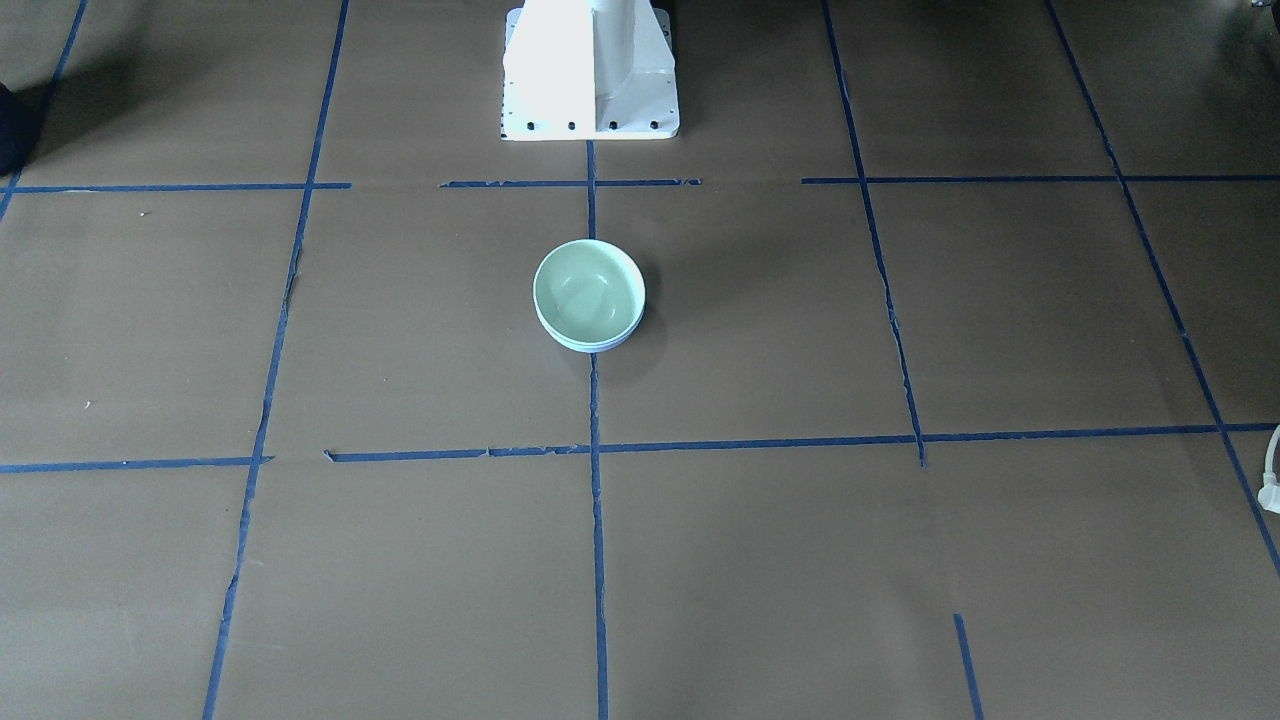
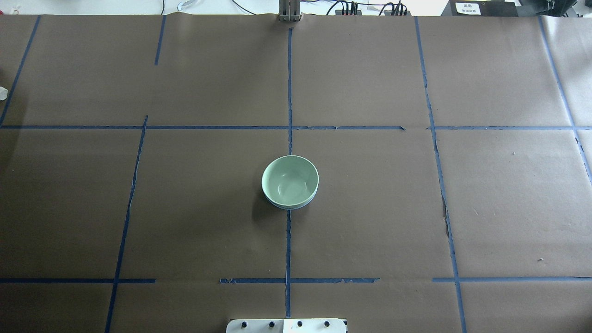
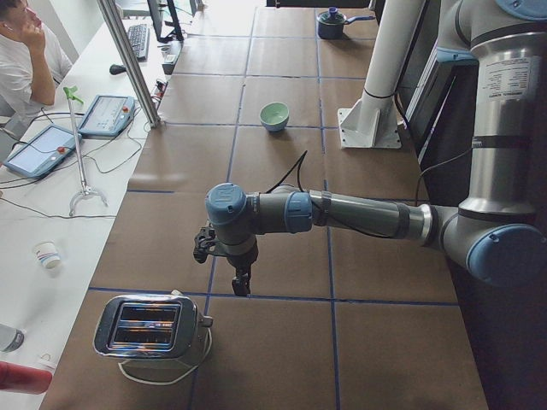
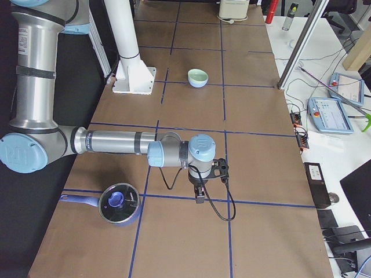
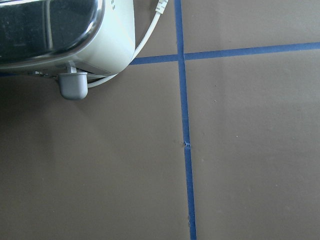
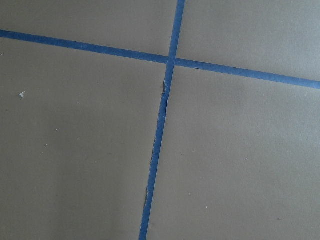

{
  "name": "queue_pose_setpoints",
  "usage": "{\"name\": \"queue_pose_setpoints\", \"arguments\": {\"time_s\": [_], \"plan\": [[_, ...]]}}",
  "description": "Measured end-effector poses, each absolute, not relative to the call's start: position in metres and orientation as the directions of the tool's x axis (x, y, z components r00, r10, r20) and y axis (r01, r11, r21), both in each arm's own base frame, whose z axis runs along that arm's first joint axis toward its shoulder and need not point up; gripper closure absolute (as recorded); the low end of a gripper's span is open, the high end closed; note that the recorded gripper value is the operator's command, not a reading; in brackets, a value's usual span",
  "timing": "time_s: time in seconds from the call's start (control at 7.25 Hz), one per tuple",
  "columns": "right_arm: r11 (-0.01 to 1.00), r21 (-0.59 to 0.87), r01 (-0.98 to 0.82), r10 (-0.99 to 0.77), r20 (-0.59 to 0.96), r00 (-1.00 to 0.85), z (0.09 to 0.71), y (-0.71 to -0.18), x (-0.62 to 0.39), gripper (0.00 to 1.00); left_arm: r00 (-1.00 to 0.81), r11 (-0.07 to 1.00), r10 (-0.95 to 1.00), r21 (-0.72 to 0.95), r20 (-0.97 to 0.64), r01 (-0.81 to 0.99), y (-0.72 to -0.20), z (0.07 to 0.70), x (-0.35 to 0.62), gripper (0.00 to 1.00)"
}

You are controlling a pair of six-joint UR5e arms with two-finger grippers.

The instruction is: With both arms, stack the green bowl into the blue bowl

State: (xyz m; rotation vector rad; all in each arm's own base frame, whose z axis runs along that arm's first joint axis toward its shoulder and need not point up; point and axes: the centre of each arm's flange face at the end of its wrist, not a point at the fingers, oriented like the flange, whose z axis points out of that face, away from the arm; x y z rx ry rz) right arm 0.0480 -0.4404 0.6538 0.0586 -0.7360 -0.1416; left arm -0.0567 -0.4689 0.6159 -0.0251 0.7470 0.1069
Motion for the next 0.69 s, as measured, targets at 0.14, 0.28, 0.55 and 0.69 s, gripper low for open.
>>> {"name": "queue_pose_setpoints", "arguments": {"time_s": [0.14,0.28,0.55,0.69], "plan": [[0.989,0.103,0.108,-0.149,0.666,0.731,0.6536,-0.4404,0.0478,0.0,0.728,0.994,0.09,0.018,-0.679,-0.107,-0.4687,0.6163,-0.0564,0.0],[0.989,0.104,0.108,-0.15,0.668,0.729,0.6532,-0.4403,0.0474,0.0,0.728,0.994,0.09,0.017,-0.679,-0.107,-0.4686,0.6174,-0.0562,0.0],[0.988,0.105,0.109,-0.152,0.67,0.726,0.6528,-0.4405,0.0465,0.0,0.727,0.994,0.087,0.013,-0.681,-0.107,-0.4686,0.6196,-0.0559,0.0],[0.988,0.106,0.111,-0.153,0.671,0.726,0.6526,-0.4406,0.046,0.0,0.727,0.994,0.088,0.014,-0.682,-0.107,-0.4689,0.6193,-0.0558,0.0]]}}
